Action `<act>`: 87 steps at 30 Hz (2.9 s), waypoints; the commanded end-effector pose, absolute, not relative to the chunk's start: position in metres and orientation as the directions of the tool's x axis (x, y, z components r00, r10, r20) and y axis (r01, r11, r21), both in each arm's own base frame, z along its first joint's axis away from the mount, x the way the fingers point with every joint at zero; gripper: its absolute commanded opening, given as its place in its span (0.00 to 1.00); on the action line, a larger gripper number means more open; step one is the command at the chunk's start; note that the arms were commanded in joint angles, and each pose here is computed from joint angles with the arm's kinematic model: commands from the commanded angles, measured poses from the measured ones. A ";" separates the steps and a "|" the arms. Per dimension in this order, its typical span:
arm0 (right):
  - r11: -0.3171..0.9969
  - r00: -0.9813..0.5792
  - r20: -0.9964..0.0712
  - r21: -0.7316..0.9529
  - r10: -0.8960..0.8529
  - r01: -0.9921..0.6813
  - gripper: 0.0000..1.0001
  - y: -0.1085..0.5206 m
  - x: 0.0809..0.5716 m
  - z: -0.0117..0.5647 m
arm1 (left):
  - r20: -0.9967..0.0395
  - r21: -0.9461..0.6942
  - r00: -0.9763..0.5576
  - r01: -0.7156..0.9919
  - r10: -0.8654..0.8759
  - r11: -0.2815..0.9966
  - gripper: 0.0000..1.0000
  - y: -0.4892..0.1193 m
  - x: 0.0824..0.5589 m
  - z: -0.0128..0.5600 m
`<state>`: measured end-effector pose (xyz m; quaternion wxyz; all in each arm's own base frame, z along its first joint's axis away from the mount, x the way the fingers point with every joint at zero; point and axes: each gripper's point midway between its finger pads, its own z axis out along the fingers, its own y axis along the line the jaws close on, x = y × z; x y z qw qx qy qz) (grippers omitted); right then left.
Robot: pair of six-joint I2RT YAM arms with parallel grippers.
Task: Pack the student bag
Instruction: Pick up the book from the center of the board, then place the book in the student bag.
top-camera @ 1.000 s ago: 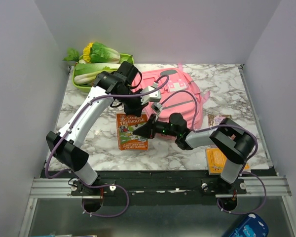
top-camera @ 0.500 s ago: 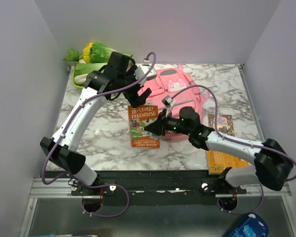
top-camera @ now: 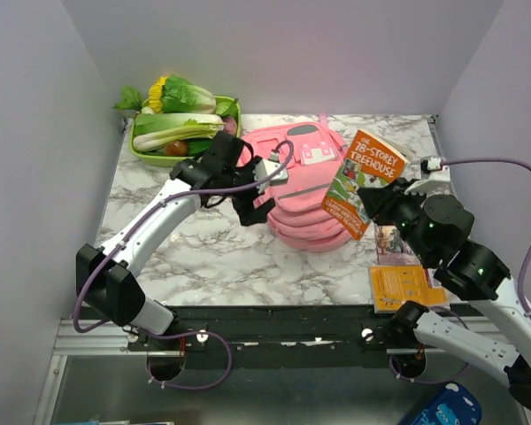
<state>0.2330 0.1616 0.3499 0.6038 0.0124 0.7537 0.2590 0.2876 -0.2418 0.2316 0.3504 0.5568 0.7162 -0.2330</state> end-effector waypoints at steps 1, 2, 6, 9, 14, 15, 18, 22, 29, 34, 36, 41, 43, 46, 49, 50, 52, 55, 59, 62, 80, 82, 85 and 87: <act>0.944 -0.346 -0.884 0.329 0.314 0.016 0.01 0.101 0.230 0.291 | -0.767 0.148 0.053 0.984 0.639 0.095 0.99 -0.281 0.276 0.203; 0.939 -0.359 -0.873 0.342 0.331 0.034 0.01 0.101 0.231 0.284 | -0.747 0.184 0.103 0.981 0.656 0.056 0.99 -0.292 0.273 0.197; 0.930 -0.415 -0.834 0.356 0.363 0.097 0.01 0.096 0.237 0.257 | -0.671 0.289 0.211 0.957 0.711 -0.011 0.99 -0.317 0.280 0.173; 0.928 -0.423 -0.828 0.351 0.369 0.122 0.01 0.090 0.239 0.248 | -0.588 0.418 0.298 0.908 0.752 -0.033 0.99 -0.330 0.293 0.161; 0.915 -0.414 -0.817 0.377 0.402 0.143 0.01 0.080 0.235 0.243 | -0.614 0.529 0.228 0.829 0.756 0.180 0.99 -0.354 0.345 0.173; 0.914 -0.428 -0.809 0.381 0.402 0.139 0.01 0.081 0.233 0.239 | -0.624 0.525 0.207 0.825 0.753 0.209 0.99 -0.358 0.350 0.174; 0.908 -0.450 -0.791 0.389 0.415 0.155 0.01 0.079 0.229 0.234 | -0.645 0.520 0.190 0.819 0.740 0.243 0.99 -0.368 0.359 0.170; 0.903 -0.460 -0.780 0.398 0.425 0.161 0.01 0.078 0.224 0.232 | -0.616 0.524 0.168 0.817 0.769 0.241 0.99 -0.370 0.367 0.143; 0.894 -0.472 -0.763 0.420 0.442 0.158 0.01 0.077 0.214 0.234 | -0.585 0.516 0.151 0.827 0.797 0.222 0.38 -0.379 0.378 0.128; 0.886 -0.495 -0.741 0.437 0.454 0.159 0.01 0.081 0.211 0.228 | -0.658 0.506 0.095 0.791 0.747 0.345 0.00 -0.373 0.400 0.178; 0.880 -0.500 -0.733 0.447 0.462 0.159 0.01 0.084 0.213 0.226 | -0.684 0.491 0.079 0.785 0.725 0.378 0.00 -0.367 0.402 0.197; 0.858 -0.532 -0.694 0.495 0.485 0.136 0.01 0.104 0.223 0.215 | -0.784 0.392 0.012 0.785 0.621 0.480 0.00 -0.346 0.401 0.246; 0.832 -0.546 -0.668 0.544 0.507 0.108 0.01 0.118 0.229 0.214 | -0.816 0.355 -0.009 0.781 0.578 0.514 0.00 -0.341 0.401 0.262; 0.780 -0.579 -0.604 0.619 0.548 0.092 0.01 0.138 0.232 0.199 | -0.870 0.242 -0.095 0.772 0.483 0.588 0.00 -0.332 0.410 0.279; 0.726 -0.615 -0.539 0.683 0.575 0.080 0.01 0.156 0.233 0.182 | -0.900 0.144 -0.154 0.778 0.408 0.611 0.00 -0.330 0.410 0.293; 0.711 -0.624 -0.518 0.697 0.585 0.088 0.01 0.160 0.234 0.177 | -0.901 0.134 -0.161 0.779 0.402 0.612 0.00 -0.330 0.408 0.294; 0.696 -0.633 -0.498 0.713 0.593 0.091 0.01 0.166 0.236 0.172 | -0.910 0.086 -0.183 0.794 0.371 0.602 0.00 -0.334 0.399 0.298; 0.680 -0.632 -0.486 0.727 0.604 0.091 0.01 0.171 0.242 0.171 | -0.918 0.035 -0.203 0.813 0.340 0.581 0.00 -0.339 0.389 0.302; 0.674 -0.616 -0.492 0.733 0.615 0.088 0.01 0.173 0.255 0.180 | -0.922 -0.010 -0.203 0.865 0.330 0.502 0.00 -0.345 0.367 0.299; 0.651 -0.623 -0.461 0.752 0.632 0.104 0.01 0.178 0.268 0.181 | -0.919 -0.053 -0.212 0.901 0.331 0.431 0.00 -0.347 0.345 0.295; 0.343 -0.374 -0.332 0.939 0.866 -0.040 0.01 0.178 0.358 0.223 | -0.920 -0.128 -0.228 0.943 0.318 0.307 0.00 -0.339 0.294 0.311; 0.347 -0.385 -0.338 0.937 0.859 -0.048 0.01 0.190 0.365 0.220 | -0.921 -0.149 -0.237 0.947 0.308 0.285 0.00 -0.342 0.290 0.315; 0.419 -0.435 -0.391 0.907 0.811 -0.033 0.11 0.206 0.373 0.211 | -0.918 -0.166 -0.251 0.946 0.305 0.280 0.00 -0.343 0.290 0.315; 0.482 -0.476 -0.435 0.876 0.764 -0.026 0.55 0.210 0.373 0.202 | -0.916 -0.180 -0.271 0.936 0.295 0.302 0.00 -0.339 0.297 0.313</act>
